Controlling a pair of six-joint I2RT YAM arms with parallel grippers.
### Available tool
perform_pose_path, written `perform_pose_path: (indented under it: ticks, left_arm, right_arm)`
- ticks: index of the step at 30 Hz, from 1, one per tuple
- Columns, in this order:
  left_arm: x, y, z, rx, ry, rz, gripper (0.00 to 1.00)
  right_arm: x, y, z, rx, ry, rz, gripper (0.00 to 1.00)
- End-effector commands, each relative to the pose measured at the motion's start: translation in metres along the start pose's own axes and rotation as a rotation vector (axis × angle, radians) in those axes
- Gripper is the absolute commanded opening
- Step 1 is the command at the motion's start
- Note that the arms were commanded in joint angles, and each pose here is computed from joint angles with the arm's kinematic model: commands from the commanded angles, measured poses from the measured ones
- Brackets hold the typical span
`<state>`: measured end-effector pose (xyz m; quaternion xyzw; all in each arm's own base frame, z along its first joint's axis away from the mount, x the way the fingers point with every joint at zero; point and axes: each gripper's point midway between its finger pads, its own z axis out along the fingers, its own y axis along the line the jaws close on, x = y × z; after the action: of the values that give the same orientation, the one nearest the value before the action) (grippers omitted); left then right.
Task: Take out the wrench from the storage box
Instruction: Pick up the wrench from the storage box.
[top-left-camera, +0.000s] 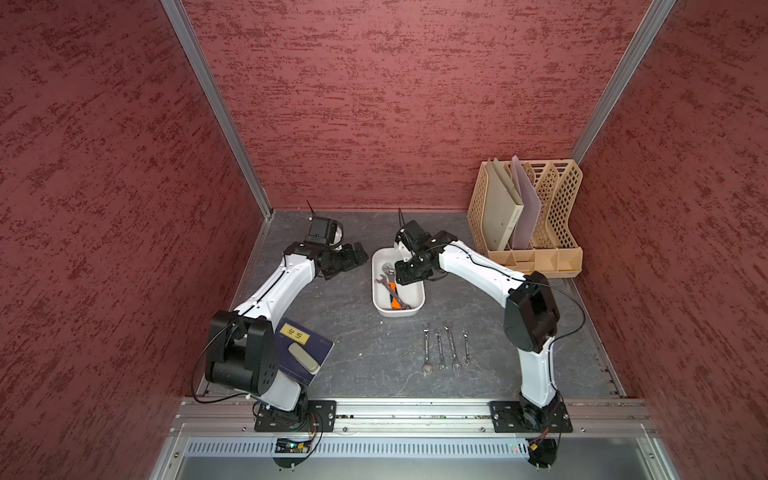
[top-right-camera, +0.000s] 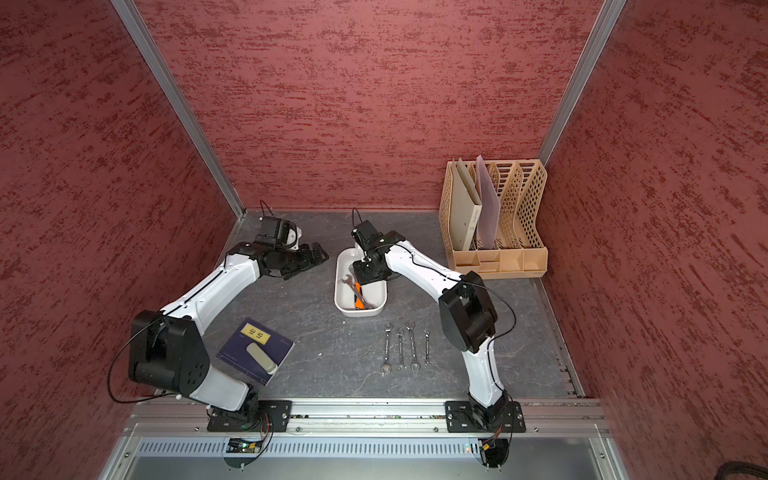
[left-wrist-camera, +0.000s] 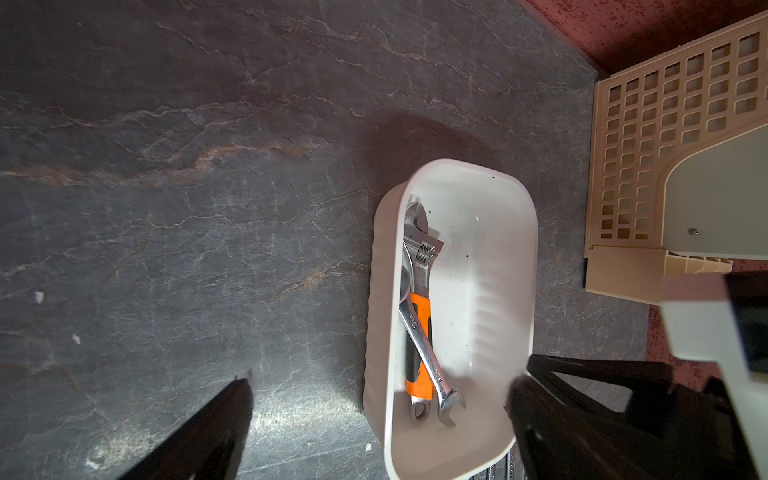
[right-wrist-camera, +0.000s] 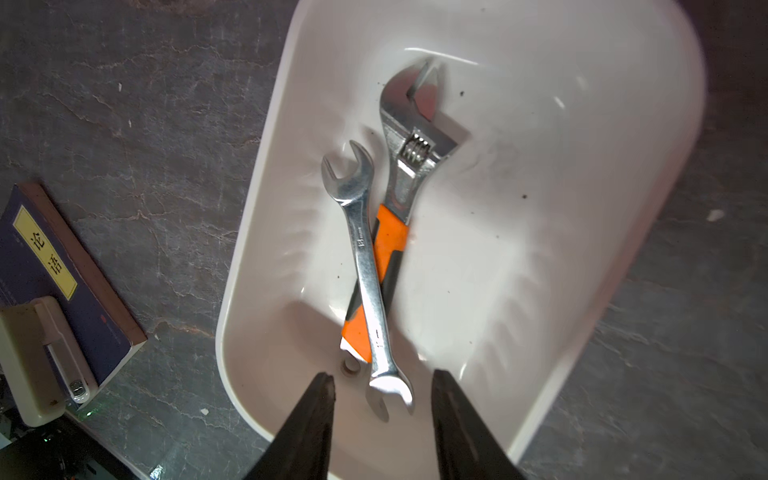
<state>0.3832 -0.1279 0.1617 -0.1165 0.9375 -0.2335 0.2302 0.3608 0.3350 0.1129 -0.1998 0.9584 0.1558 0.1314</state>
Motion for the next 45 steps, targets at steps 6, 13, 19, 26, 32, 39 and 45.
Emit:
perform_pose_path:
  ticks: [6, 13, 19, 26, 32, 39, 45]
  left_arm:
    - [-0.003, -0.002, 0.000, 0.041, 0.005, -0.006, 1.00]
    - [-0.004, -0.001, -0.006, 0.051, -0.007, -0.006, 1.00]
    - [-0.004, -0.002, -0.008, 0.056, -0.012, -0.007, 1.00]
    - [-0.004, -0.002, -0.010, 0.059, -0.017, -0.007, 1.00]
    - [-0.005, -0.001, -0.011, 0.055, -0.022, -0.007, 1.00]
    - [-0.005, -0.002, -0.013, 0.058, -0.028, -0.005, 1.00]
    - [-0.007, -0.003, -0.017, 0.062, -0.037, -0.005, 1.00]
  right_arm:
    - [-0.008, 0.004, 0.040, 0.074, 0.060, -0.109, 0.58]
    - [-0.008, -0.010, 0.064, 0.163, 0.084, -0.106, 0.51]
    - [0.000, -0.014, 0.074, 0.185, 0.110, -0.109, 0.47]
    - [0.004, -0.016, 0.086, 0.185, 0.120, -0.110, 0.40]
    - [0.006, -0.017, 0.090, 0.186, 0.126, -0.105, 0.30]
    - [0.008, -0.021, 0.090, 0.200, 0.130, -0.087, 0.14]
    - [-0.002, -0.020, 0.079, 0.204, 0.093, -0.058, 0.09]
